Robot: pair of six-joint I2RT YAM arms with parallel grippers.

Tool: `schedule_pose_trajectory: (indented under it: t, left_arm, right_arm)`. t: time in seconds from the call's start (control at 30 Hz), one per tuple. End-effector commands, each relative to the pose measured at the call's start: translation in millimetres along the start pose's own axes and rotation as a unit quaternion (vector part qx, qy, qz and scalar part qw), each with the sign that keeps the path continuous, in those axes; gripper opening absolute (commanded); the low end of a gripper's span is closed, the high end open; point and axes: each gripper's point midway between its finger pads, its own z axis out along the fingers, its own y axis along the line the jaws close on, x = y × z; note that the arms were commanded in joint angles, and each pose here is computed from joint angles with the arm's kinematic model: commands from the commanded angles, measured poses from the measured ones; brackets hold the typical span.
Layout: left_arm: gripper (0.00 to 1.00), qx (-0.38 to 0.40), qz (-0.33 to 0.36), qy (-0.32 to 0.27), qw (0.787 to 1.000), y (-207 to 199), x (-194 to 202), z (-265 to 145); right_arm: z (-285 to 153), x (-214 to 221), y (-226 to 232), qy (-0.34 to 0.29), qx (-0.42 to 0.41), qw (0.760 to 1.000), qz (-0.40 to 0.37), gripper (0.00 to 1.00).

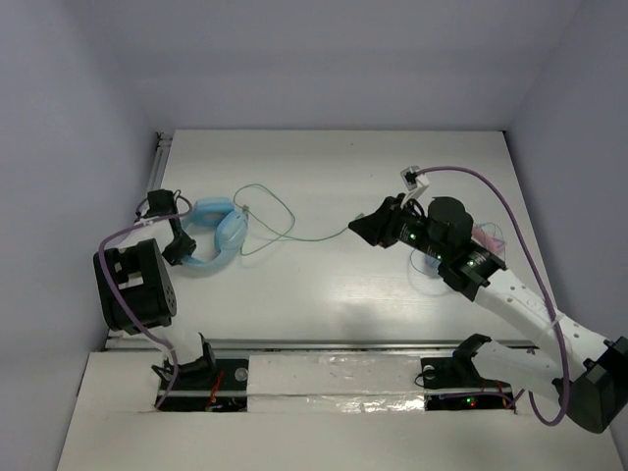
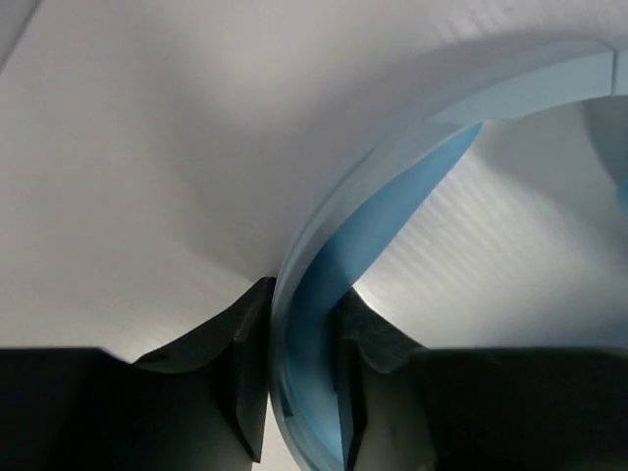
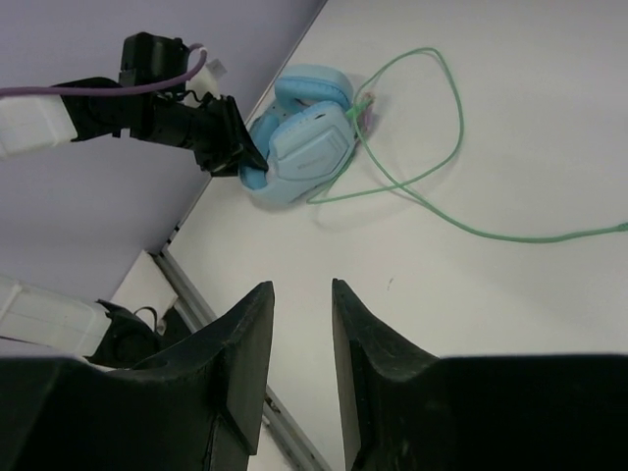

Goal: Wrap the headphones

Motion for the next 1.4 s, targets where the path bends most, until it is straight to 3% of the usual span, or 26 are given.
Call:
schedule_pose_trajectory:
  t: [0.0, 0.03, 0.07, 0.2, 0.33, 0.4, 0.47, 0.53, 0.57, 0.6, 0.8, 0.9, 1.23, 1.37]
  left_arm:
    - [0.21, 0.042, 0.031, 0.033, 0.998, -23.4, 18.2, 10.7]
    - [0.0, 0.06, 0.044, 0.034, 0.997, -31.4, 19.0, 5.5]
    - [0.0, 0.07, 0.05, 0.037, 0.996, -38.2, 19.9, 2.7]
    - [0.0, 0.156, 0.106, -0.02, 0.982, -86.5, 2.4, -51.8]
    - [0.0, 0.259, 0.142, -0.082, 0.952, -146.8, -21.0, -136.3]
    - [0.0, 0.282, 0.151, -0.095, 0.943, -158.6, -28.2, -166.5]
    - [0.0, 0.316, 0.146, -0.134, 0.928, -172.7, -53.5, -205.2]
    - [0.0, 0.351, 0.142, -0.166, 0.911, -183.3, -71.8, -241.5]
    - [0.0, 0.362, 0.141, -0.172, 0.905, -186.6, -76.0, -251.6]
    - [0.0, 0.371, 0.142, -0.176, 0.9, -189.5, -78.9, -259.9]
    - [0.0, 0.412, 0.168, -0.202, 0.872, -192.8, -86.9, -307.4]
    - [0.0, 0.441, 0.165, -0.207, 0.858, -194.3, -84.6, -326.4]
    - [0.0, 0.542, 0.161, -0.214, 0.797, -215.1, -91.3, -398.8]
    - [0.0, 0.574, 0.164, -0.196, 0.778, -220.6, -84.8, -413.4]
  right_arm:
    - [6.4, -19.0, 11.5, -0.028, -0.018, 0.999, -0.017, 0.36]
    - [7.6, -19.8, 12.3, -0.03, -0.021, 0.999, -0.017, 0.34]
    - [9.3, -19.4, 11.8, -0.028, -0.021, 0.999, -0.017, 0.31]
    - [19.4, -15.7, 11.6, -0.011, -0.027, 0.999, -0.025, 0.02]
    - [42.1, -8.5, 9.2, 0.024, -0.045, 0.996, -0.068, 0.0]
    - [47.9, -18.7, 18.8, 0.025, -0.063, 0.994, -0.086, 0.0]
    - [57.6, -24.3, 15.6, 0.02, -0.058, 0.993, -0.102, 0.07]
    - [63.4, -54.7, 18.1, -0.012, -0.042, 0.991, -0.125, 0.36]
    - [64.9, -51.7, 15.0, -0.006, -0.039, 0.991, -0.129, 0.36]
    - [64.1, -70.6, 14.7, -0.024, -0.036, 0.99, -0.135, 0.46]
    - [57.1, -98.7, 11.9, -0.033, -0.067, 0.979, -0.19, 0.75]
    - [62.9, -84.4, 15.4, -0.005, -0.103, 0.974, -0.202, 0.8]
    - [61.3, -9.0, 11.3, 0.054, -0.205, 0.966, -0.145, 0.78]
    - [71.7, -4.2, -17.3, 0.046, -0.151, 0.977, -0.144, 0.79]
